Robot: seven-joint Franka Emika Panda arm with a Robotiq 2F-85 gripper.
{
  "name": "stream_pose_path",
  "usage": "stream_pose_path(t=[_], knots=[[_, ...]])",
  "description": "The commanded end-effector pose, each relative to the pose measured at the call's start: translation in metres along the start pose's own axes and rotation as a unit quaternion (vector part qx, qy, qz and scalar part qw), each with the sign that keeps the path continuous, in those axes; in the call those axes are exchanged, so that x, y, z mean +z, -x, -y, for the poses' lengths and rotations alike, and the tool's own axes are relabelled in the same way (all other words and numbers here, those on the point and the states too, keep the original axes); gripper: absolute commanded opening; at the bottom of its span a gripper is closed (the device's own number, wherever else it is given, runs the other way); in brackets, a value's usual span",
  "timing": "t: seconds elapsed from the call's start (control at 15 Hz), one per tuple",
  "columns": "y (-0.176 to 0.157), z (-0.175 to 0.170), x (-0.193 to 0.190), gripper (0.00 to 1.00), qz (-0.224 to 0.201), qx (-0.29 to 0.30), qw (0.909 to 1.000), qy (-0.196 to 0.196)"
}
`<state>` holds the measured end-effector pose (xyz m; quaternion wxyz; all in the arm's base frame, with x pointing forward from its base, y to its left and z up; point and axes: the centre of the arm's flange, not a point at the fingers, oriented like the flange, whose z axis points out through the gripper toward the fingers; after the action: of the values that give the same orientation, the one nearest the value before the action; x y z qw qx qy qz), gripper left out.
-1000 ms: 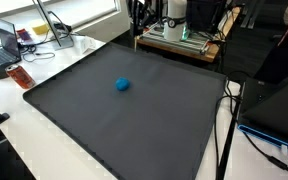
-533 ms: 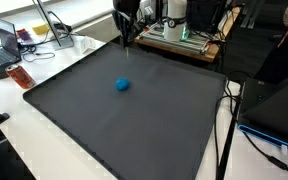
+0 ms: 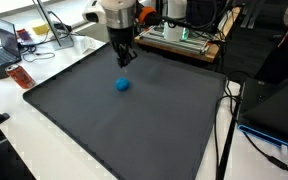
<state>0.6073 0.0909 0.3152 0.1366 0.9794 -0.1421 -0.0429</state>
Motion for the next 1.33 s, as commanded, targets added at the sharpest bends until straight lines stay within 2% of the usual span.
stream_pose_path(t=[0.0,0.4,1.27], knots=[[-0.021,0.013,0.018,0.03,0.002,0.009,0.9999,0.011],[-0.031,0.019,0.038,0.03,-0.001,0.016,0.9996,0.023],[-0.031,0.024,0.052,0.03,0.012,0.015,0.9988,0.046]])
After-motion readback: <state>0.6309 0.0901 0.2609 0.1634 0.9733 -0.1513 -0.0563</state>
